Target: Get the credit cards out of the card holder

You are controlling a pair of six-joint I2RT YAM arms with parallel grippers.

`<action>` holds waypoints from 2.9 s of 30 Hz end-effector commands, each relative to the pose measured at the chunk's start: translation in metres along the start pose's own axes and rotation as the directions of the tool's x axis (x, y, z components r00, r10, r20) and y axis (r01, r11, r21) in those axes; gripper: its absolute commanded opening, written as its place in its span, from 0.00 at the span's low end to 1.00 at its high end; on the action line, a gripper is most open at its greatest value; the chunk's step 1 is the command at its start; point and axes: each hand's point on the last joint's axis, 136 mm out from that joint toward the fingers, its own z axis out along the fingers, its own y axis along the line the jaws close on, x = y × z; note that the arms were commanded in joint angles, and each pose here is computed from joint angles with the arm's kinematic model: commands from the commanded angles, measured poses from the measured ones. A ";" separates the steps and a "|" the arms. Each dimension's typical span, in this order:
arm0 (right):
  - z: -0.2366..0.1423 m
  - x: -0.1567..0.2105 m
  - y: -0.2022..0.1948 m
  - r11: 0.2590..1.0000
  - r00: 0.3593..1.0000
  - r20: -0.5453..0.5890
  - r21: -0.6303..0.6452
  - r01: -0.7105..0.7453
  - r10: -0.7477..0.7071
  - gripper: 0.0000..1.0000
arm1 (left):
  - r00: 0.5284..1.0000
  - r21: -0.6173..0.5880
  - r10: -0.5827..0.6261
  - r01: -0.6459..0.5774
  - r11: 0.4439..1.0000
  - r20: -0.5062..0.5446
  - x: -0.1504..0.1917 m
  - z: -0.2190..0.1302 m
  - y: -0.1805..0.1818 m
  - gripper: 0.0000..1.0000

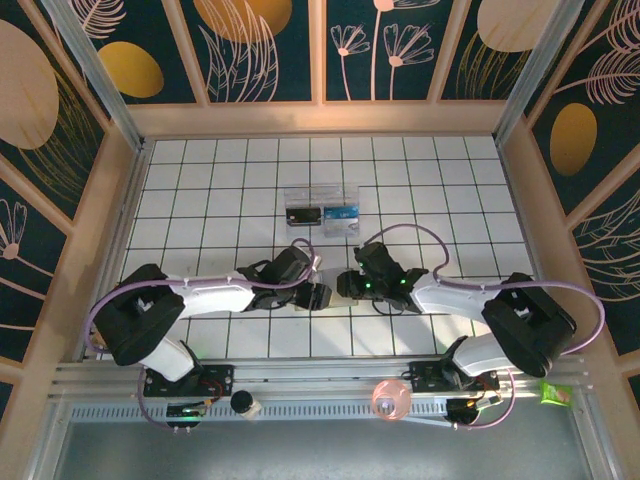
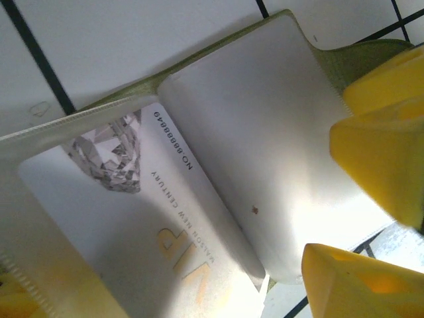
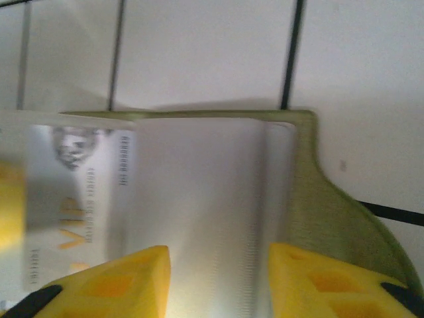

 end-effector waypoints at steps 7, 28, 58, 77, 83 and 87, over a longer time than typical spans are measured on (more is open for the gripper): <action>-0.006 -0.001 -0.025 0.990 0.999 0.043 0.142 -0.022 0.016 0.38 | 0.988 -0.015 -0.095 0.097 0.995 0.119 -0.010 -0.028 0.021 0.69; 0.007 -0.002 0.078 0.967 0.987 -0.055 -0.218 0.136 -0.151 0.15 | 0.957 0.077 -0.165 0.151 0.986 0.237 -0.034 -0.047 0.033 0.42; 0.023 -0.003 0.102 0.936 0.977 -0.175 -0.346 0.058 -0.125 0.27 | 0.977 -0.177 -0.184 0.200 0.964 0.107 0.013 -0.013 0.089 0.20; 0.046 0.008 0.049 0.990 0.970 -0.244 -0.139 -0.033 -0.001 0.25 | 0.979 -0.174 -0.183 0.195 0.965 0.085 0.016 -0.006 0.089 0.11; 0.048 0.009 0.047 0.991 0.968 -0.250 -0.129 -0.032 -0.002 0.23 | 0.980 -0.170 -0.185 0.194 0.966 0.070 0.020 -0.003 0.089 0.09; 0.050 0.011 0.052 0.987 0.966 -0.259 -0.155 -0.033 -0.009 0.22 | 0.982 -0.159 -0.184 0.190 0.969 0.052 0.022 0.000 0.087 0.07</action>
